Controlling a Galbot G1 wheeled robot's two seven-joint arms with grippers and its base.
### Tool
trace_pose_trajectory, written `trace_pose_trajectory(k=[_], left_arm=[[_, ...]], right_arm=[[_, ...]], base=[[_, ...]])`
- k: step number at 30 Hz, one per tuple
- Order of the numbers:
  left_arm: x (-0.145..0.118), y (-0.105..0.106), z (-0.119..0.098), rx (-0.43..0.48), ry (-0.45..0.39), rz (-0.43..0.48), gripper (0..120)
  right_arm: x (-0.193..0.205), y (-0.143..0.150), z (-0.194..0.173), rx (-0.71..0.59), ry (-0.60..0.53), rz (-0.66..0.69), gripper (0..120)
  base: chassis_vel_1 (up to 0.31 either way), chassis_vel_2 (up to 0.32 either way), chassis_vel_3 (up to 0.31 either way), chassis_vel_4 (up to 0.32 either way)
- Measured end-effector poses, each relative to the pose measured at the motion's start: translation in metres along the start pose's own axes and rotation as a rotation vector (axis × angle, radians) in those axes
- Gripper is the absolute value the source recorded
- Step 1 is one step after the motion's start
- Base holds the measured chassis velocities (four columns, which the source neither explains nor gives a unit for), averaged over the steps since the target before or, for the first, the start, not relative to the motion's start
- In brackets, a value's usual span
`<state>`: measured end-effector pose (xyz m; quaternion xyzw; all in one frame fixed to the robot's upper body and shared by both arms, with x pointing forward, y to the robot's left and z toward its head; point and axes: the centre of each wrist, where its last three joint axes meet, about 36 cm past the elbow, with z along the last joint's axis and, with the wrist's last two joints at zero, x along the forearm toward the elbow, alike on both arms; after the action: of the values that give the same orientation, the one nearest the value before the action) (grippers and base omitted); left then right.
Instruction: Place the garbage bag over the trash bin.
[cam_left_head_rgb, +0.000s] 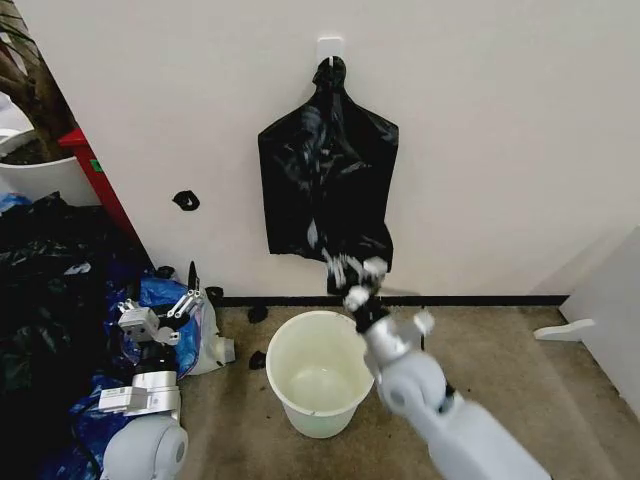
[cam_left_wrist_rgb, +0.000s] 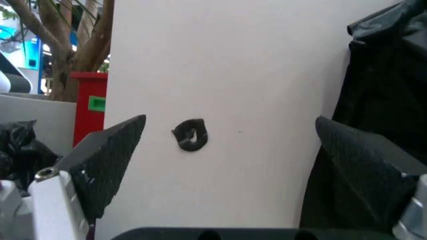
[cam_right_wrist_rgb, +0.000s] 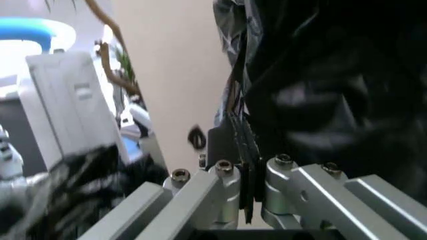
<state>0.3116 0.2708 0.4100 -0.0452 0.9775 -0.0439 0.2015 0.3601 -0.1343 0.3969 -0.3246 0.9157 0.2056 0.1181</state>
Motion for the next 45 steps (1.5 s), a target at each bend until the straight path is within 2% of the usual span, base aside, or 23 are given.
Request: trace_pose_trajectory(k=[3,10,20,21,24,30,34,35,38,40,41,45], left_arm=[[0.000,-0.001,0.000,0.003,0.002,0.002,100],[0.001,-0.003,0.000,0.008,0.003,0.002,100],[0.002,0.001,-0.003,0.003,-0.004,-0.004,100],[0.002,0.002,-0.003,0.004,-0.004,-0.007,100],[0.000,0.003,-0.002,0.006,-0.004,-0.009,100],[-0.001,0.002,0.001,0.007,0.001,-0.009,100],[-0.002,0.001,0.003,0.007,0.003,-0.008,100],[-0.002,0.001,0.003,0.007,0.003,-0.008,100],[-0.002,0.000,0.003,0.007,0.003,-0.008,100],[-0.002,0.000,0.003,0.007,0.003,-0.008,100],[-0.001,0.000,0.003,0.005,0.004,-0.009,100],[0.000,0.001,0.002,0.001,0.006,-0.011,100]], right_arm=[[0.030,0.001,0.019,0.036,0.047,-0.015,0],[0.058,-0.014,0.046,0.145,0.081,-0.094,0],[0.047,-0.026,0.047,0.258,0.024,-0.121,1],[0.046,-0.034,0.043,0.316,0.000,-0.150,8],[0.047,-0.049,0.033,0.388,-0.027,-0.224,19],[0.048,-0.068,0.013,0.444,-0.074,-0.280,39],[0.036,-0.070,-0.006,0.438,-0.132,-0.164,58],[0.036,-0.070,-0.006,0.438,-0.132,-0.164,58],[0.024,-0.067,-0.016,0.481,-0.135,-0.033,71],[0.022,-0.066,-0.017,0.496,-0.131,-0.014,73],[0.015,-0.066,-0.020,0.589,-0.097,0.054,80],[-0.005,-0.071,-0.025,0.804,-0.067,0.072,95]], base=[[0.000,0.000,0.000,0.000],[0.000,0.000,0.000,0.000],[0.000,0.000,0.000,0.000],[0.000,0.000,0.000,0.000],[0.000,0.000,0.000,0.000],[0.000,0.000,0.000,0.000],[0.000,0.000,0.000,0.000],[0.000,0.000,0.000,0.000],[0.000,0.000,0.000,0.000],[0.000,0.000,0.000,0.000],[0.000,0.000,0.000,0.000],[0.000,0.000,0.000,0.000]])
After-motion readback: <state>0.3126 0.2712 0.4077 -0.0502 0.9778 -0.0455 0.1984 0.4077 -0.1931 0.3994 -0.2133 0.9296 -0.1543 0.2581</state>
